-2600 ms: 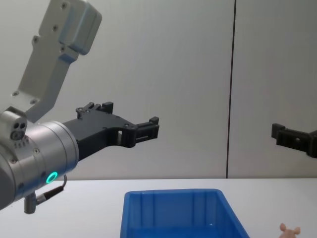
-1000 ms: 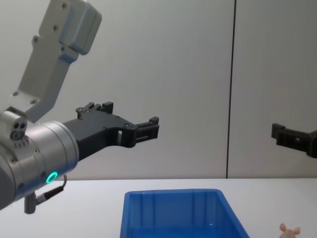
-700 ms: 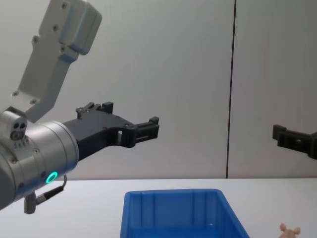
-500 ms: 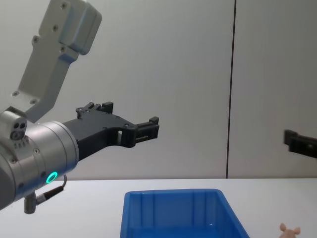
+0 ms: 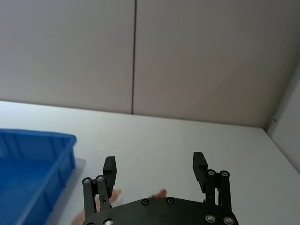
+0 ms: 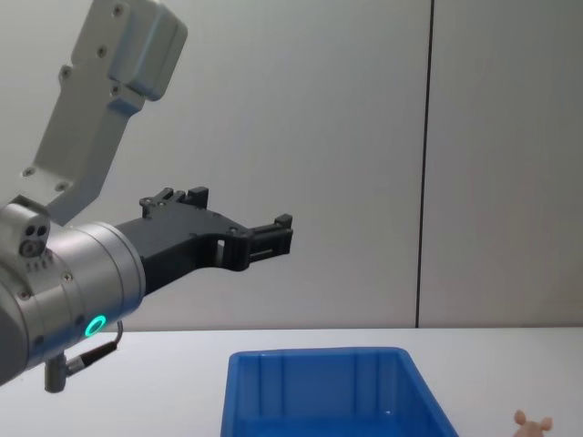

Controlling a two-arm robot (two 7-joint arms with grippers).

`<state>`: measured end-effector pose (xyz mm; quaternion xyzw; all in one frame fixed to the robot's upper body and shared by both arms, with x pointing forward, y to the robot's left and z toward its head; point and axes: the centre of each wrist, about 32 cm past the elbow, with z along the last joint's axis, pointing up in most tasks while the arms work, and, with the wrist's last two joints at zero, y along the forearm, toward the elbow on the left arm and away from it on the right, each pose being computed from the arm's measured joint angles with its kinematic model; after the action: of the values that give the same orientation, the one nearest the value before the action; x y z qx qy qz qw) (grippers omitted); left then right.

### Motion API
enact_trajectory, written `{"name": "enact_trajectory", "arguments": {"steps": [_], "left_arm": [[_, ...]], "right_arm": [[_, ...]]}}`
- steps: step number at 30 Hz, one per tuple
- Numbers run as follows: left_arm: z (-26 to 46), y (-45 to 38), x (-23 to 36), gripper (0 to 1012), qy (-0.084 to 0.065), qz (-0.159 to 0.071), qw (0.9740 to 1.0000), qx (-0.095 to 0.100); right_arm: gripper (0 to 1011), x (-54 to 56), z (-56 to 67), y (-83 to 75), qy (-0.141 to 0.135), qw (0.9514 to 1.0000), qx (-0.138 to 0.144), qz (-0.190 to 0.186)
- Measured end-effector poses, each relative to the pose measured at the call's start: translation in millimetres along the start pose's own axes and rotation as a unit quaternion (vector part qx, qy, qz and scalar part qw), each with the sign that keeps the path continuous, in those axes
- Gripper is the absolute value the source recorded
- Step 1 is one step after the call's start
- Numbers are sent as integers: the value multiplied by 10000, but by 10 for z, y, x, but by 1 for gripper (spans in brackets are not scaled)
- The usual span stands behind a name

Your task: Pick up the two dolls from the table and place them into the box.

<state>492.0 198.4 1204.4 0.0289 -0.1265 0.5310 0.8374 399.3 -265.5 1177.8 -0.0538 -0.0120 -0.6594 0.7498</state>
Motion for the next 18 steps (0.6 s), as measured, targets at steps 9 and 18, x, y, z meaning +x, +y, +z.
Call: {"name": "enact_trajectory", "arguments": {"steps": [9,18], "left_arm": [[0,0,0,1001,0,0,10000,0],[0,0,0,1001,0,0,10000,0]], "right_arm": [[1001,14,-43,-73,-56,9978,-516,-401],[1001,-71,-108,27,-41,9944,-931,-505]]}}
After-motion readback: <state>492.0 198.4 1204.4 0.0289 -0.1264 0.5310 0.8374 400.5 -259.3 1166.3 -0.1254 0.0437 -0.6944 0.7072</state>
